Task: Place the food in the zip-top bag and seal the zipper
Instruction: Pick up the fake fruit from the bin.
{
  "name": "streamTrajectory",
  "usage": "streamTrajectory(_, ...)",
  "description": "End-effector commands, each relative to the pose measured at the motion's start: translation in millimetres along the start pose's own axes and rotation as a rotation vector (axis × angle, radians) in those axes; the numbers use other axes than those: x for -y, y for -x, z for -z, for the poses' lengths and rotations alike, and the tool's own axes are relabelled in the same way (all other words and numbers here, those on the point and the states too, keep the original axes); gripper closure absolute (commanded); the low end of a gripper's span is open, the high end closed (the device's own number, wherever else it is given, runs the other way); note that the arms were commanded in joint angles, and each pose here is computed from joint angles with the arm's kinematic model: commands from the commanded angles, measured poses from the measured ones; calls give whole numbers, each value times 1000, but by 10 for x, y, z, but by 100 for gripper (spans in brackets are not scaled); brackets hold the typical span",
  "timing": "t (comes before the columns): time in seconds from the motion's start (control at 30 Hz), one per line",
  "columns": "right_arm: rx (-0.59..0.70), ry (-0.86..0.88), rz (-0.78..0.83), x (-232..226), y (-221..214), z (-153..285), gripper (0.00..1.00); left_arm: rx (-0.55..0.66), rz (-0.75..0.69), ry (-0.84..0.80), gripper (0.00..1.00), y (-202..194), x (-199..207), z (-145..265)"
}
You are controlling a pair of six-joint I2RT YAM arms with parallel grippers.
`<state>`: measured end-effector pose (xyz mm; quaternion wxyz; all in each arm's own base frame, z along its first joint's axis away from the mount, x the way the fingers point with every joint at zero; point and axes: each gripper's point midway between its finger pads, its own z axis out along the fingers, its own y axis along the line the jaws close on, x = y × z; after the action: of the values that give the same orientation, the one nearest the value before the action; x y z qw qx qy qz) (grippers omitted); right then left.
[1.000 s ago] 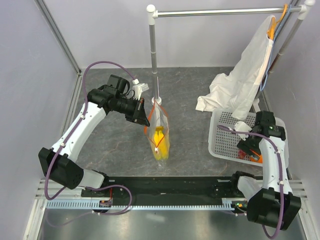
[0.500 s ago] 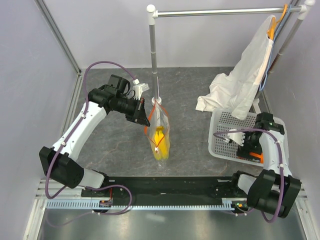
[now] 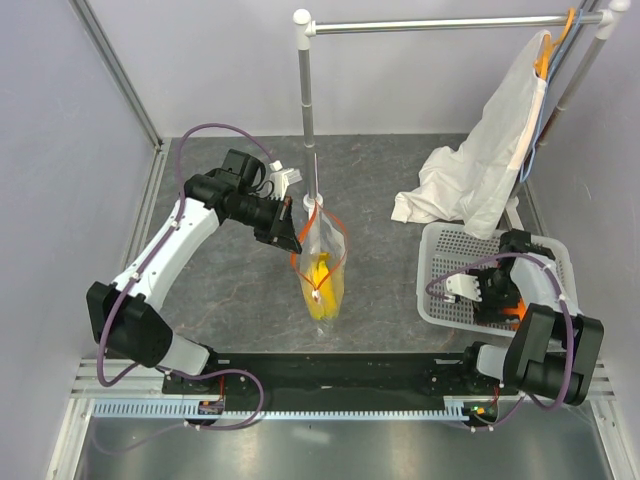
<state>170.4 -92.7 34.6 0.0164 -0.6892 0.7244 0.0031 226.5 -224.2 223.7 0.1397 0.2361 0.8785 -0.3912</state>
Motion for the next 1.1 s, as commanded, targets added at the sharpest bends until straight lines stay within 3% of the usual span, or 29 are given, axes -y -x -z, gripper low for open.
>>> streamTrajectory(0.0, 40, -45, 90, 209, 112, -46, 9, 3, -31, -25, 98, 35, 13, -32)
streamTrajectory(0.13, 65, -67, 119, 273, 239, -118, 19, 3, -29, -24, 98, 39, 11, -34)
streamTrajectory(0.23, 89, -85, 106, 332, 311, -124, 41, 2, -27, -24, 98, 27, 10, -34)
streamTrajectory(0.27, 95, -87, 91, 358, 321, -78, 54, 1, -26, -19, 98, 20, 1, -35)
streamTrajectory(0.37, 135, -73, 79, 398, 391, 55, 74, 4, -29, -15, 98, 9, 1, -25)
streamTrajectory(0.53, 237, -79, 69, 442, 638, 417, 100, 12, -35, -9, 98, 31, 8, -7)
streamTrajectory(0.77, 323, -131, 149, 376, 1064, 710, 100, 10, -31, -9, 98, 26, 1, -16)
streamTrajectory(1.07, 574, -175, 105, 340, 1697, 1381, 100, 2, -14, -15, 98, -4, -19, -52)
